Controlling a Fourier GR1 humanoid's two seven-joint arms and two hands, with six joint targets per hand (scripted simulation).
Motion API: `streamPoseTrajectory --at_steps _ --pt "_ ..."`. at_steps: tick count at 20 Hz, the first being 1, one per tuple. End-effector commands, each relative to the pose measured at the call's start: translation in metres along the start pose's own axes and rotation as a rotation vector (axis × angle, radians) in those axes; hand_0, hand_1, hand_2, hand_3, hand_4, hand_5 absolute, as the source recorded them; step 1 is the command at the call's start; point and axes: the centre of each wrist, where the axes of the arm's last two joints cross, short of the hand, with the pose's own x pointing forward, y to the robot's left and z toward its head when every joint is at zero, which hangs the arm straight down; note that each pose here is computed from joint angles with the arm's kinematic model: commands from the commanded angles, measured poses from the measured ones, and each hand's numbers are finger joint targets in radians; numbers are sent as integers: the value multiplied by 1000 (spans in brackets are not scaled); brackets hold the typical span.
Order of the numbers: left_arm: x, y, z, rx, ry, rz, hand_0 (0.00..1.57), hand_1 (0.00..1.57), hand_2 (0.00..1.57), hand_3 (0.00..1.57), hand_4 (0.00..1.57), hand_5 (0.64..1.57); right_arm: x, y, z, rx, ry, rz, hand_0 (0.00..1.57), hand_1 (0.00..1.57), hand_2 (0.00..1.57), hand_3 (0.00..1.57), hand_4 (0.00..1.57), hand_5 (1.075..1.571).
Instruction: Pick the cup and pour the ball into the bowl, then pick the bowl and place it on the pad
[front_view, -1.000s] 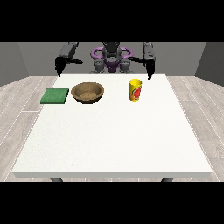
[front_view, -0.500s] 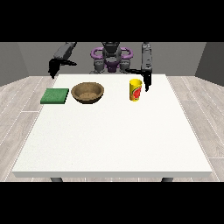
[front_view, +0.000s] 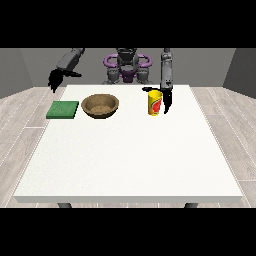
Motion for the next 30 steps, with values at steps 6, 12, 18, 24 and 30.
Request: streamPoseTrajectory --at_steps 6,12,18,24,30 --pt "-7 -5 -2 91 -37 -423 1312 1312 1571 1571 833 1511 24 -16 -24 34 -58 1 0 0 0 0 0 1556" --pt "-9 -13 -3 80 -32 -481 1354 1354 1571 1571 901 1507 14 -49 -3 -2 -10 -4 0 0 0 0 0 1555" --pt "13 -36 -26 -71 -51 -661 1374 1374 1571 1571 1015 1531 -18 -75 34 -114 151 17 0 0 0 0 0 1558" --pt "32 -98 -36 -189 -31 -814 1375 1375 1571 1571 1143 1567 -39 -89 71 -182 263 44 0 0 0 0 0 1560" --pt "39 -142 -17 -312 -20 -919 1346 1346 1571 1571 1048 1569 -45 -102 92 -207 320 48 0 0 39 0 0 1558"
